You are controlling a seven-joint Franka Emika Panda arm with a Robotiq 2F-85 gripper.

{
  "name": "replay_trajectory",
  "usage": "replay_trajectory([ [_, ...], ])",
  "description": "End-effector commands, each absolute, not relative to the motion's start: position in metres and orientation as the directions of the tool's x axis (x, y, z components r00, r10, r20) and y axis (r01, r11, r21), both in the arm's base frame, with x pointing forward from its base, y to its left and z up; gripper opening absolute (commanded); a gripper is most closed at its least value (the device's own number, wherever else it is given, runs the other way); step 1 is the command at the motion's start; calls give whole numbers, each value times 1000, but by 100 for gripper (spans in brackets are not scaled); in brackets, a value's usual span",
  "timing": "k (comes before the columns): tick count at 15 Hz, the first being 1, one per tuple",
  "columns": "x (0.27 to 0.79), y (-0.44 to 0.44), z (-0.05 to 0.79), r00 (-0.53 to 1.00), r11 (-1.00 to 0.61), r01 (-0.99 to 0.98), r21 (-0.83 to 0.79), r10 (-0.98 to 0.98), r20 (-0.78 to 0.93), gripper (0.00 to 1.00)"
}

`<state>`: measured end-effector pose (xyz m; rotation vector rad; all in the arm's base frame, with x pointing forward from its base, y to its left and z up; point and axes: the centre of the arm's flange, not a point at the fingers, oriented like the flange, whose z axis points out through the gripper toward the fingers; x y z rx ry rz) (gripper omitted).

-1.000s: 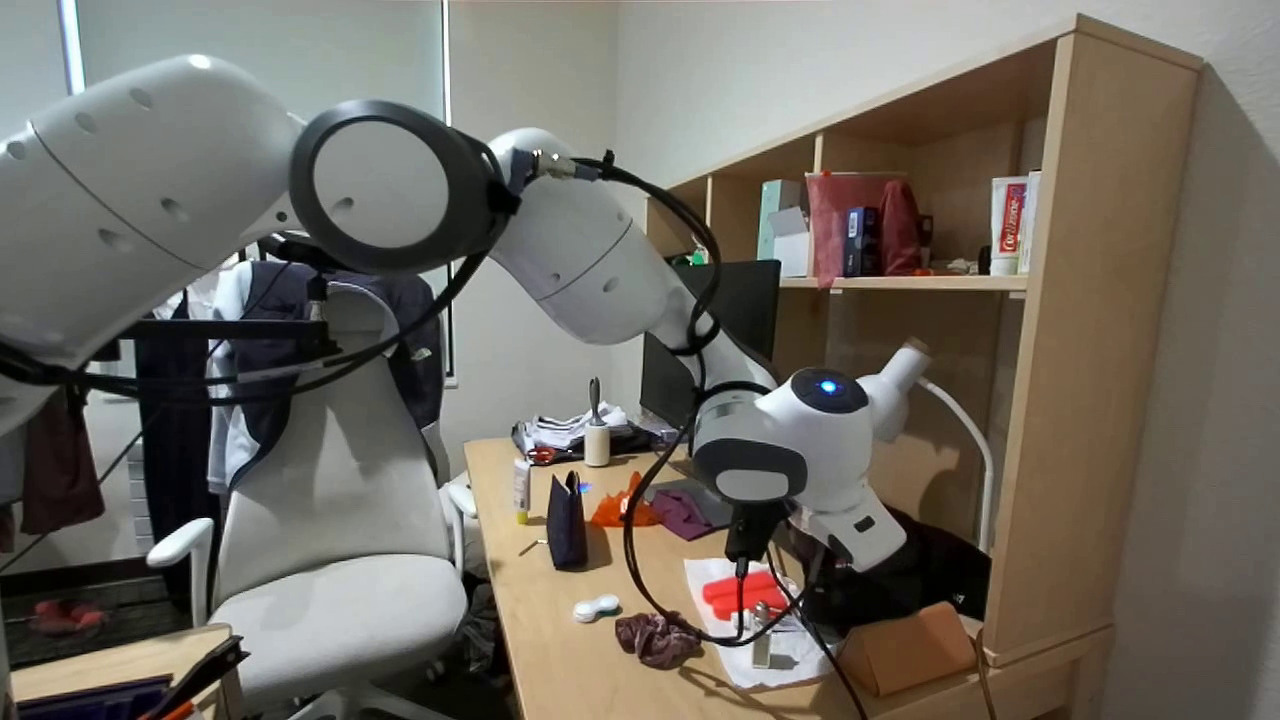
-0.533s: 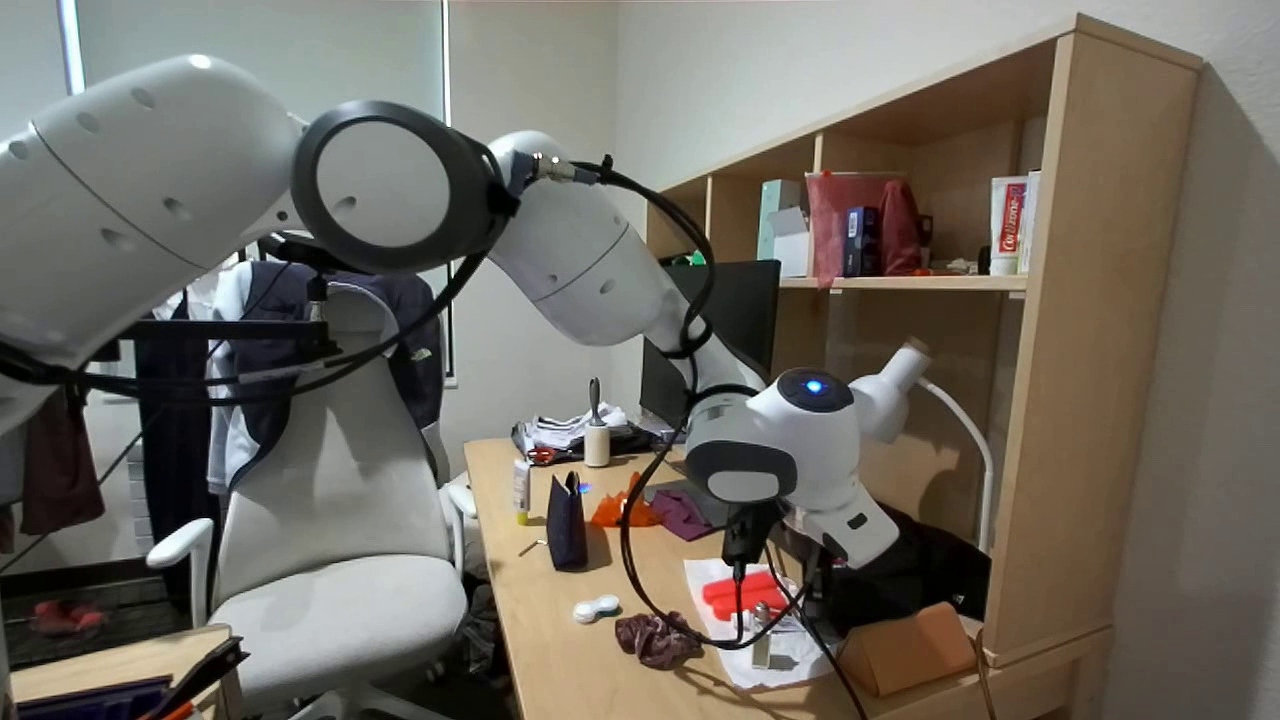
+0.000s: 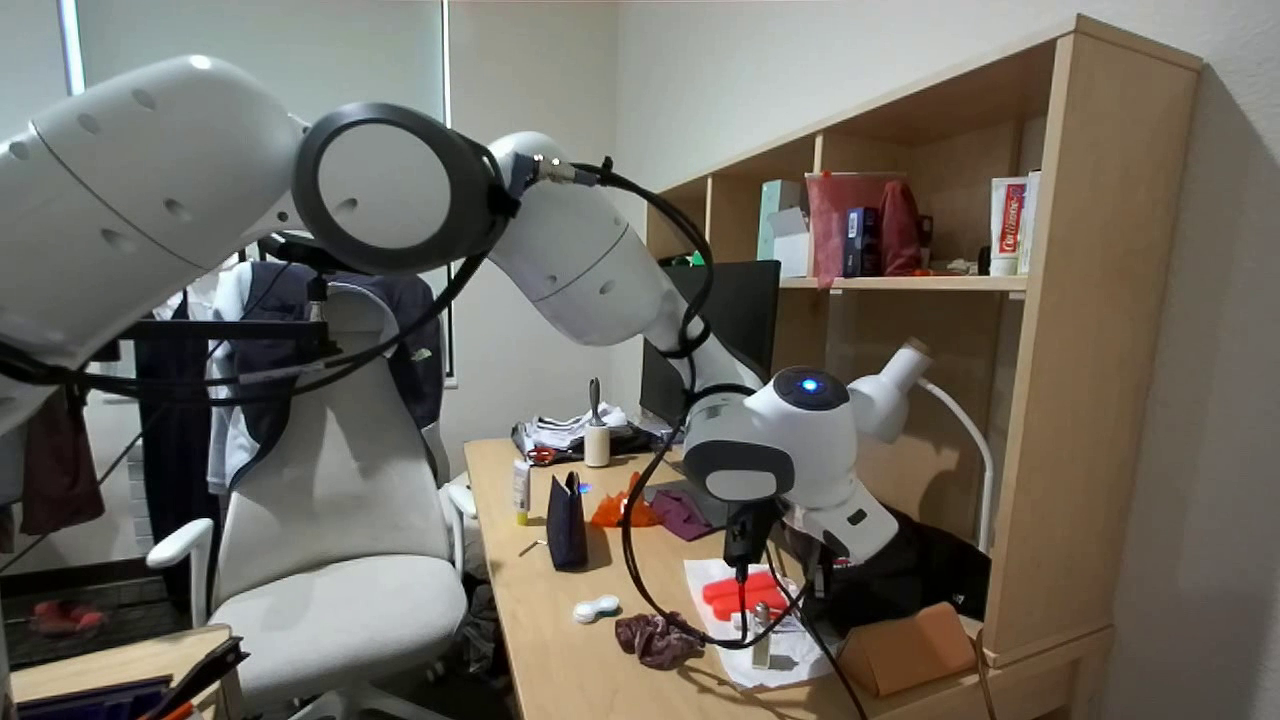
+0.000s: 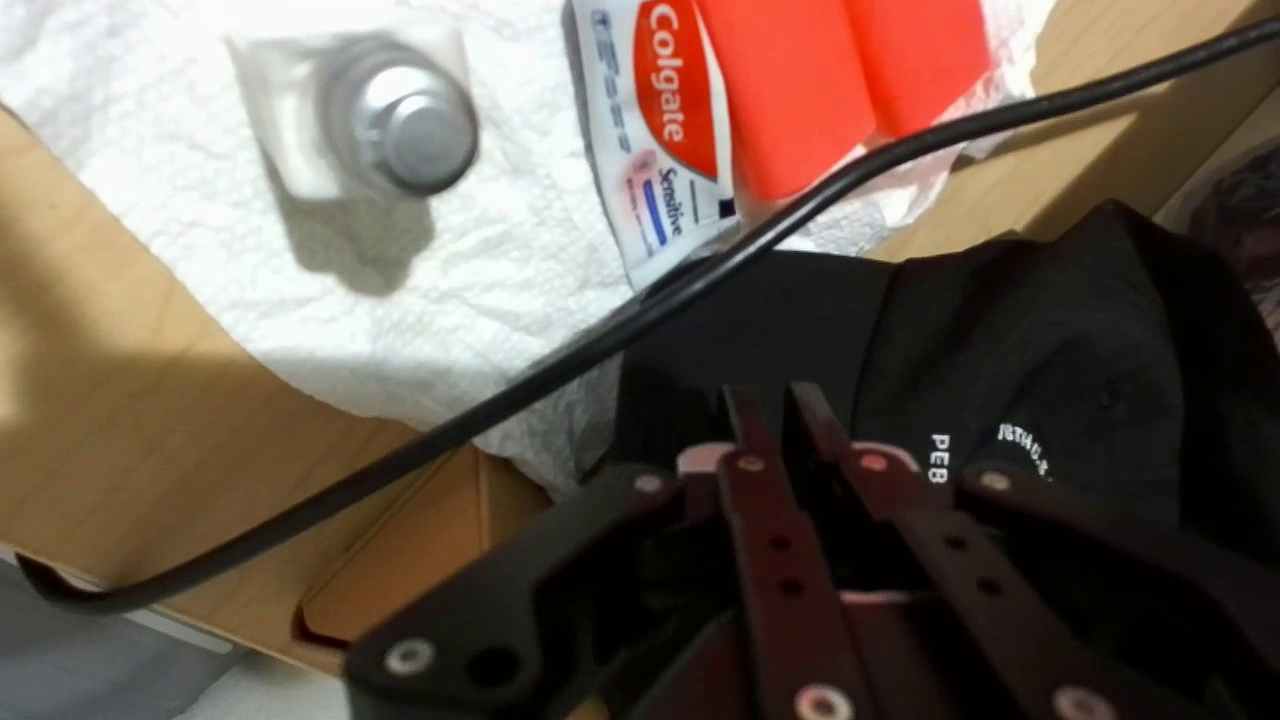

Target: Move one black cap to the left side of the desk

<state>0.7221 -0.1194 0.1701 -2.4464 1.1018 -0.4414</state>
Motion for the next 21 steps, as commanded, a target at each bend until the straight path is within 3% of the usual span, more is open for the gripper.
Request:
replay_trajectory([
  [1,708,-118,176,653,-622,-614,-485,-746,129,34],
  [2,709,-120,174,648,-617,-623,-480,-751,125,35],
  [4,710,-125,168,637,-617,-639,-459,-759,135,47],
  [12,712,-136,160,650,-662,-621,-419,-734,197,99],
  [21,723,-129,153,677,-678,-562,-474,-706,208,100],
])
